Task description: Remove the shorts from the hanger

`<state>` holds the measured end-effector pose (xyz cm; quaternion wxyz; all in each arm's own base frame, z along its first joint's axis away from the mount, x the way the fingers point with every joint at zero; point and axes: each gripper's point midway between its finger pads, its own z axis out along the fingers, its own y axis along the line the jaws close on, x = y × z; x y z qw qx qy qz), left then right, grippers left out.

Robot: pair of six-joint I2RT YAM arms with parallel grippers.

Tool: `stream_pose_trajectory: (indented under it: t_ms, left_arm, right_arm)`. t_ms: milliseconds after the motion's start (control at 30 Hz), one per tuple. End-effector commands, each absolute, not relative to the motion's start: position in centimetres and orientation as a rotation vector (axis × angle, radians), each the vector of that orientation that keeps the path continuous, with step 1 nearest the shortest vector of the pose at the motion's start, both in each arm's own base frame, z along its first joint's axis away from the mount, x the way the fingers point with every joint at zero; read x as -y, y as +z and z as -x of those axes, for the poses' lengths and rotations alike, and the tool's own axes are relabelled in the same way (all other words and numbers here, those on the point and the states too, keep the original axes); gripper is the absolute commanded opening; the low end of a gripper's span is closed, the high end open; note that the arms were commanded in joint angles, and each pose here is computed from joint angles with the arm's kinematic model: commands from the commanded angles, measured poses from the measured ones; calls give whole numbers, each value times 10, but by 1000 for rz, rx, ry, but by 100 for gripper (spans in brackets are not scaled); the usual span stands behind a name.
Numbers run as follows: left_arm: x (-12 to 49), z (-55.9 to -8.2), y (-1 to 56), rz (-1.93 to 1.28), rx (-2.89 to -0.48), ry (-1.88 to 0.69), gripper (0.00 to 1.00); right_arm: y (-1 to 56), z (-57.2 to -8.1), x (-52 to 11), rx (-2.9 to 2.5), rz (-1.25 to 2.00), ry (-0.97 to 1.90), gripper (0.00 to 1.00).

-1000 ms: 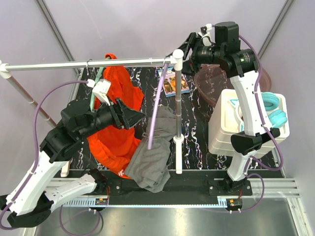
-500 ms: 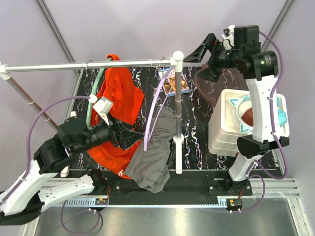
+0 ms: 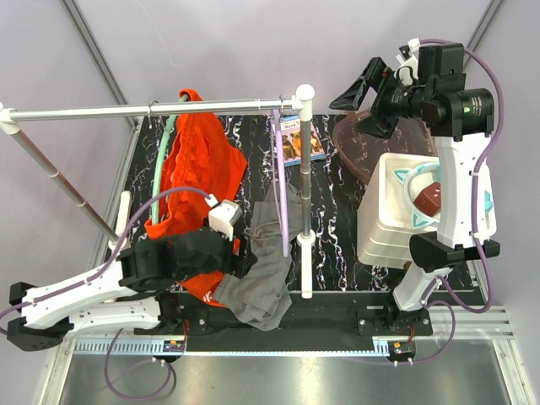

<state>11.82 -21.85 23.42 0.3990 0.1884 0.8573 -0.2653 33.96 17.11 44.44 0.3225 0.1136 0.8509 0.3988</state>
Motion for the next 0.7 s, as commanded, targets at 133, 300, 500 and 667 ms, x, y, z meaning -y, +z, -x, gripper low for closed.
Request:
stream_pose_trajectory:
  t_ms: [133,300,500,667]
  left_arm:
    - [234,-122,174,-532,-2286,-519,89]
    - [250,-124,142,-649,-2342,-429,98]
    - [267,-125,104,-669,-2438,-379,99]
    - [274,-117,64,-717,-2525,-351,98]
  right_arm:
    - [448,-331,-159,-2225,-249,965,100]
    - [449,-331,-151,-2220,-248,892,100]
    - [446,-325,-148,-2233,-249,873,100]
    - [443,-317,-144,-2241,-255,856,100]
